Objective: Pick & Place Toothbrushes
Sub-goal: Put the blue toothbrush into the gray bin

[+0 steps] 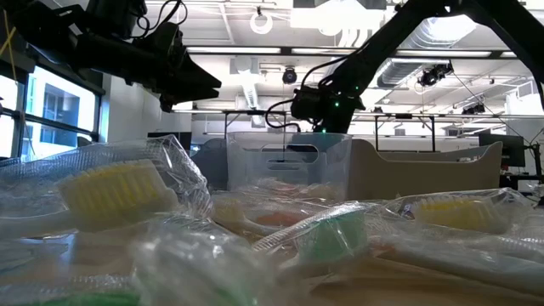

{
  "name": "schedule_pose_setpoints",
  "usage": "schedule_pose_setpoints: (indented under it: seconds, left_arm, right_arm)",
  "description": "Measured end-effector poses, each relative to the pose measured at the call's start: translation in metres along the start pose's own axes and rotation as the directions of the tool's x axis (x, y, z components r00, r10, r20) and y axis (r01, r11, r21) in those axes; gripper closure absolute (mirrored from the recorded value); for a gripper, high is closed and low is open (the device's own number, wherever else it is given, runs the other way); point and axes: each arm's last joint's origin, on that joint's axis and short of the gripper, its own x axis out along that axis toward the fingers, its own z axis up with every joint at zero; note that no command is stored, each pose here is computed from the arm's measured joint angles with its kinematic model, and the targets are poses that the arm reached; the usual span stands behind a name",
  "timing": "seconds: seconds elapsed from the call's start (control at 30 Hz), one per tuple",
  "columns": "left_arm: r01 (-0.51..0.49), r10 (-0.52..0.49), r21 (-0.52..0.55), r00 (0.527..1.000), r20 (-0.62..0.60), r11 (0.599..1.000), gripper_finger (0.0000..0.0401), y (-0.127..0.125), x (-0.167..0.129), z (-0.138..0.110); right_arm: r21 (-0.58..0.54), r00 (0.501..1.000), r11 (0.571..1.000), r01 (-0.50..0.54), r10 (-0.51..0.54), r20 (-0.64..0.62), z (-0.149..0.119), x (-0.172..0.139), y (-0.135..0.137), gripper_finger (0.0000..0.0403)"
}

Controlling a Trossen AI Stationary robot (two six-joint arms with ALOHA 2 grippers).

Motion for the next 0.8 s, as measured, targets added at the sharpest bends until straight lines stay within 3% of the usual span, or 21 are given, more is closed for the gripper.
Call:
schedule_pose_setpoints:
  seconds: [0.2,0.37,0.6,0.8]
  left_arm:
    - [0.0,0.0,0.0,1.0,0.0,1.0,0.0249,0.0,0.0,0.0]
    - [-0.002,0.002,0.0,1.0,-0.007,1.0,0.0249,0.0,0.0,-0.001]
    - [-0.004,0.004,0.0,1.0,-0.016,1.0,0.0249,0.0,0.0,-0.002]
    - [-0.005,0.005,0.0,1.0,-0.016,1.0,0.0249,0.0,0.0,-0.002]
  right_arm:
    - [0.001,0.997,0.998,-0.063,0.063,0.042,0.005,-0.014,0.004,0.0376]
    - [-0.045,0.985,0.994,-0.095,0.1,0.14,0.013,-0.045,0.01,0.0383]
    - [-0.097,0.938,0.99,-0.107,0.132,0.319,0.018,-0.117,0.017,0.0379]
    - [-0.167,0.863,0.978,-0.127,0.192,0.468,0.011,-0.184,0.022,0.038]
